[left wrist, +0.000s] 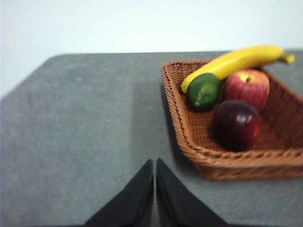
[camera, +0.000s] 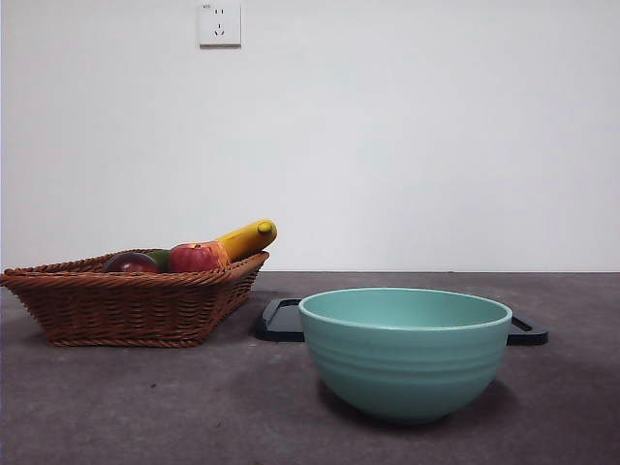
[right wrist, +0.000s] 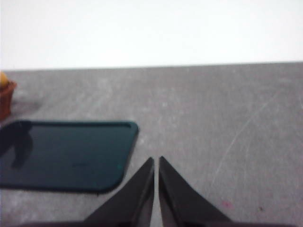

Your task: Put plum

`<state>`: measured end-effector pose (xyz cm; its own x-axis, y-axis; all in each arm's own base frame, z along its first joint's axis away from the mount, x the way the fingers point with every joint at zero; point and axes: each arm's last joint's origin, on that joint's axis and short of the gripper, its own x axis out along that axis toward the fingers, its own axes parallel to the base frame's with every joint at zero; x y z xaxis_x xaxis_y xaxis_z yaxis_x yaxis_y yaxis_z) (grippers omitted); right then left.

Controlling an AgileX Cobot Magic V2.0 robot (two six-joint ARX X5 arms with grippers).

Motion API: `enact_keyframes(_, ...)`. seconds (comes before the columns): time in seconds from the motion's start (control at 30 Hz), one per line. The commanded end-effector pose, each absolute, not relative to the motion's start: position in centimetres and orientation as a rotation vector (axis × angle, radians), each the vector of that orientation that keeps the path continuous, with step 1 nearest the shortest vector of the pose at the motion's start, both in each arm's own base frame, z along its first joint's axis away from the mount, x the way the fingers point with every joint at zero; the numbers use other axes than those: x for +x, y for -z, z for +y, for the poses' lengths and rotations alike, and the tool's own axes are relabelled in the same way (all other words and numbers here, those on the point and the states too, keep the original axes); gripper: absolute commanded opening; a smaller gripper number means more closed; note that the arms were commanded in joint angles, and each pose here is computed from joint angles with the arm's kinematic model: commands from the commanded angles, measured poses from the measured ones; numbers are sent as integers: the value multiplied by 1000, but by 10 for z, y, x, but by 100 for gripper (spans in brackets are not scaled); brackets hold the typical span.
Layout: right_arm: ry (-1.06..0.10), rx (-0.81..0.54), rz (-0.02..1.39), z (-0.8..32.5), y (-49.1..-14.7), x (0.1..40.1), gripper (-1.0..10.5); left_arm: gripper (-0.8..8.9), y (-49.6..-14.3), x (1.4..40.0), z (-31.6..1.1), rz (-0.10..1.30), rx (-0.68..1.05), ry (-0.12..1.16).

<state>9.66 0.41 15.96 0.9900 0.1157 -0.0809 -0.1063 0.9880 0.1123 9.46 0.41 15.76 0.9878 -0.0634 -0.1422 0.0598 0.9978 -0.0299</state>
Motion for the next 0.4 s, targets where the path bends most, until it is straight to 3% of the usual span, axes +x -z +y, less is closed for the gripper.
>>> enact_keyframes(0.03, -111, 138, 67, 4, -161, 97, 5, 8, -153, 96, 4, 151, -230, 42)
enact_keyframes(0.4, -140, 298, 37, 5, -172, 95, 5, 9, -173, 91, 4, 124, -409, 35)
